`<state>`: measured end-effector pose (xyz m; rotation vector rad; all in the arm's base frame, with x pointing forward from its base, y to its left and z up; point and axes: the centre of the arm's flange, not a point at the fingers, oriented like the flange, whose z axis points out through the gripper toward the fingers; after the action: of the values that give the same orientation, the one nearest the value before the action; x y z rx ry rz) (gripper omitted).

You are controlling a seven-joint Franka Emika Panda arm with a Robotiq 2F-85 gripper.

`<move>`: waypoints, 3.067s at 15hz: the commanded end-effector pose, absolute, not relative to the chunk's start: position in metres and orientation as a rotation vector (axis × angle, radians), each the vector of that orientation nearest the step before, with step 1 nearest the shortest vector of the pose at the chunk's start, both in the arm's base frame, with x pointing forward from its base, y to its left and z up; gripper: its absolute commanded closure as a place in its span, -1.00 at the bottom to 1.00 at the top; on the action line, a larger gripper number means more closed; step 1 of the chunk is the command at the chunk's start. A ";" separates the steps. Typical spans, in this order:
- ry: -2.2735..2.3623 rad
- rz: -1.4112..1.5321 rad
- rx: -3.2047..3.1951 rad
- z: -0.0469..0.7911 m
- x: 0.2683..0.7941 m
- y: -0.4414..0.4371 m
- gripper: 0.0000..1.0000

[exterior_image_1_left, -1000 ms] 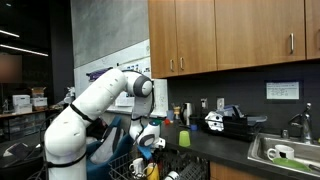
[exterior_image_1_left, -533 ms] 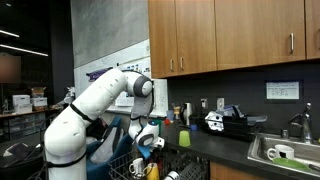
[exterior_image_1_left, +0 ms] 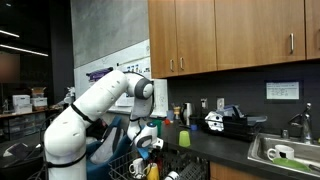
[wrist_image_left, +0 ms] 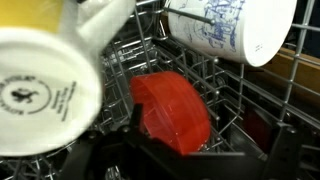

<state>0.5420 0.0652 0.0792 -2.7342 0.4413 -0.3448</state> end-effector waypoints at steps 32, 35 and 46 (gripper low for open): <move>0.351 -0.501 -2.607 0.118 0.523 0.077 1.00; 0.335 -0.501 -2.603 0.128 0.523 0.080 1.00; 0.190 -0.566 -2.708 0.130 0.529 0.098 -0.11</move>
<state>0.5313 0.0893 0.1211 -2.6447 0.2669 -0.5161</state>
